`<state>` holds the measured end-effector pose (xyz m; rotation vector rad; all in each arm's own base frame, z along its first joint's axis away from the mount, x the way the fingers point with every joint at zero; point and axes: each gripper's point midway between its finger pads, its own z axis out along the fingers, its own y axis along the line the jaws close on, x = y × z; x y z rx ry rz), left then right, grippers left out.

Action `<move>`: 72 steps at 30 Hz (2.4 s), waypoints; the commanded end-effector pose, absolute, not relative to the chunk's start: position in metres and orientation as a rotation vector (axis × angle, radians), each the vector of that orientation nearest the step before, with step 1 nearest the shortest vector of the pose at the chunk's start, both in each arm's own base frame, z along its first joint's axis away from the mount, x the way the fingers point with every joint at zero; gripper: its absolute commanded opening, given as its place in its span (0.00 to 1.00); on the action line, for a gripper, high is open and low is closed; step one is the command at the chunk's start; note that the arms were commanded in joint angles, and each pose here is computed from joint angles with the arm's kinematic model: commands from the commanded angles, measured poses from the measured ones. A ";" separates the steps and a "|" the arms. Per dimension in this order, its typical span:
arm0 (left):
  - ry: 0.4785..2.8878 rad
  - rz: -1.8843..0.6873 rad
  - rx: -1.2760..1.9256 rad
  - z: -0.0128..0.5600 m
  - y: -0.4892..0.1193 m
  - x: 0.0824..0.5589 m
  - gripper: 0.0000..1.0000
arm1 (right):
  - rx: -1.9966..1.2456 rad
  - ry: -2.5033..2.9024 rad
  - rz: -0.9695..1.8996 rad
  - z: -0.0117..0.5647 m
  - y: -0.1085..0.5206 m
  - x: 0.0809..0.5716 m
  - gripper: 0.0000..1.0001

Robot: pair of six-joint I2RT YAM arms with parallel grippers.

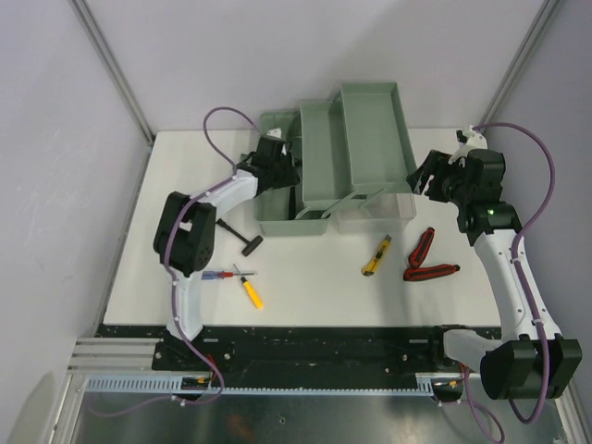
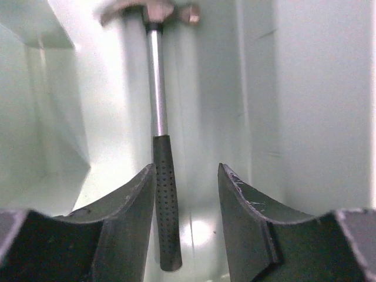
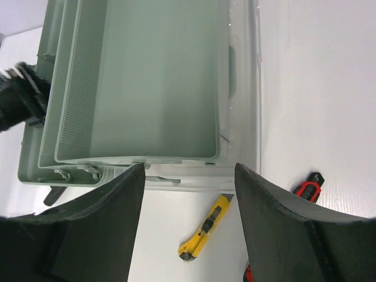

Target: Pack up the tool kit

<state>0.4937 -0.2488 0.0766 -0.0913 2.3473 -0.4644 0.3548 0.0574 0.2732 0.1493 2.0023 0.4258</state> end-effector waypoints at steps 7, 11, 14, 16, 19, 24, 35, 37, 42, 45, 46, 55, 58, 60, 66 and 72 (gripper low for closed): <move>2.024 -0.347 -0.261 0.223 -0.192 0.482 0.29 | 0.166 1.960 0.418 0.286 0.054 0.361 0.66; 2.039 -0.284 -0.440 0.214 -0.154 0.460 0.46 | 0.161 1.958 0.423 0.287 0.055 0.359 0.66; 2.055 -0.208 -0.602 0.194 -0.122 0.439 0.63 | 0.162 1.963 0.426 0.286 0.055 0.358 0.66; 2.058 -0.161 -0.687 0.177 -0.105 0.424 0.68 | 0.161 1.966 0.429 0.286 0.056 0.357 0.66; 2.072 -0.134 -0.821 0.152 -0.086 0.403 0.70 | 0.155 1.965 0.433 0.286 0.057 0.357 0.66; 2.081 -0.092 -0.966 0.121 -0.067 0.379 0.72 | 0.149 1.965 0.436 0.286 0.058 0.358 0.66; 2.295 -0.069 -1.107 0.037 -0.070 0.364 0.64 | 0.136 1.974 0.410 0.284 0.055 0.356 0.66; 2.316 -0.059 -1.102 0.030 -0.071 0.365 0.63 | 0.136 1.974 0.403 0.284 0.054 0.355 0.66; 2.340 -0.033 -1.103 0.020 -0.069 0.364 0.56 | 0.135 1.969 0.389 0.286 0.052 0.354 0.66; 2.353 -0.025 -1.105 0.015 -0.069 0.364 0.43 | 0.133 1.968 0.387 0.286 0.052 0.353 0.66; 2.358 -0.024 -1.102 0.014 -0.070 0.365 0.38 | 0.133 1.969 0.386 0.286 0.052 0.353 0.66; 2.281 0.002 -1.007 0.047 -0.059 0.379 0.00 | 0.132 1.962 0.378 0.287 0.051 0.354 0.66; 2.217 0.013 -0.952 0.075 -0.050 0.386 0.00 | 0.134 1.958 0.375 0.289 0.050 0.354 0.66; 2.161 0.014 -0.930 0.099 -0.043 0.389 0.00 | 0.132 1.957 0.376 0.289 0.050 0.354 0.66; 1.975 -0.098 -0.781 0.195 -0.043 0.407 0.00 | 0.139 1.954 0.367 0.290 0.049 0.353 0.66; 1.891 -0.350 -0.448 0.267 -0.092 0.441 0.00 | 0.146 1.959 0.372 0.288 0.049 0.354 0.66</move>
